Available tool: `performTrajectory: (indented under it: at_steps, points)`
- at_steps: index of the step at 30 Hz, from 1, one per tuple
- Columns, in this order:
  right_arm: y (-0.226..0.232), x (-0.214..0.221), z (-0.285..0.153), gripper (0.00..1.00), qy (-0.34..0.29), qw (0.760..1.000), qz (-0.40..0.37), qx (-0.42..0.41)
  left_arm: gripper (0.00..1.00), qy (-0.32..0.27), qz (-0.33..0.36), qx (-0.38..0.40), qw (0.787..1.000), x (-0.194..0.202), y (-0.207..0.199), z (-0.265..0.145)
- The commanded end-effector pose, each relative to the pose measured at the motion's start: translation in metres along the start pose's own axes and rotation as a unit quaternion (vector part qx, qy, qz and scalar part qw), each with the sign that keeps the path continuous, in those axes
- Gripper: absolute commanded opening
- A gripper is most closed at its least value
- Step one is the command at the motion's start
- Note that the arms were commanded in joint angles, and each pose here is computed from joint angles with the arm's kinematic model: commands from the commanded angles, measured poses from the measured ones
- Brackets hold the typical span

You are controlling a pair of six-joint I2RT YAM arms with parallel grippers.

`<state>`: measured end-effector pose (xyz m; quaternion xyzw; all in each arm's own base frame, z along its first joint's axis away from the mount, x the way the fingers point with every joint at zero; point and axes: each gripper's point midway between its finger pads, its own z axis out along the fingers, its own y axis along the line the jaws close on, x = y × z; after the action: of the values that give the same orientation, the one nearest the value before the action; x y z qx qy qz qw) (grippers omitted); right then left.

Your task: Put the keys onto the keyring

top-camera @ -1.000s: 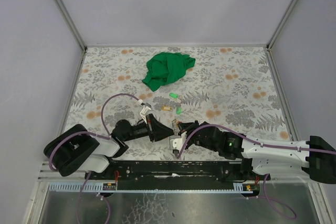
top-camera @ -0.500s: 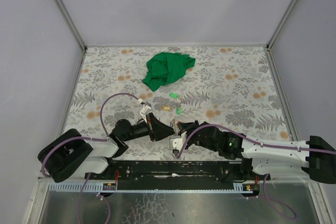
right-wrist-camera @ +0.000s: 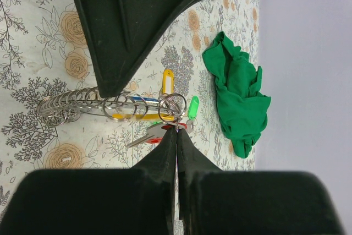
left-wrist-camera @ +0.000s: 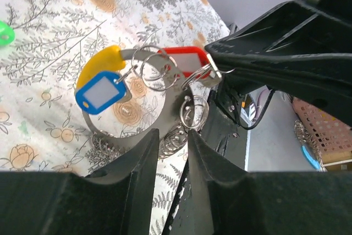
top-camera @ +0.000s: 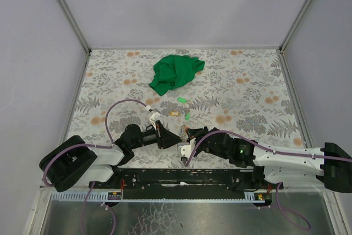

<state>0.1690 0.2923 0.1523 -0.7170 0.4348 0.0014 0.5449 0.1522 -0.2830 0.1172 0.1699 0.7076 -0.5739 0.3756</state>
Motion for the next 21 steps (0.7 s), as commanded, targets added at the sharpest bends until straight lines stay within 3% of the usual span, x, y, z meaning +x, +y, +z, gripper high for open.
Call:
performTrajectory:
  at_steps: [1,9,21]
  points:
    - [-0.019,-0.005,-0.005,0.00,-0.007,0.999,0.013,0.035,0.26,-0.008,0.016,0.023,1.000,-0.008,-0.008,0.007]
    - [-0.017,-0.004,-0.005,0.00,-0.006,0.999,0.012,0.034,0.16,-0.011,0.018,0.046,0.999,-0.010,-0.017,0.007]
    - [-0.016,-0.004,-0.004,0.00,-0.006,0.999,0.013,0.032,0.18,-0.017,0.020,0.065,0.998,-0.013,-0.026,0.008]
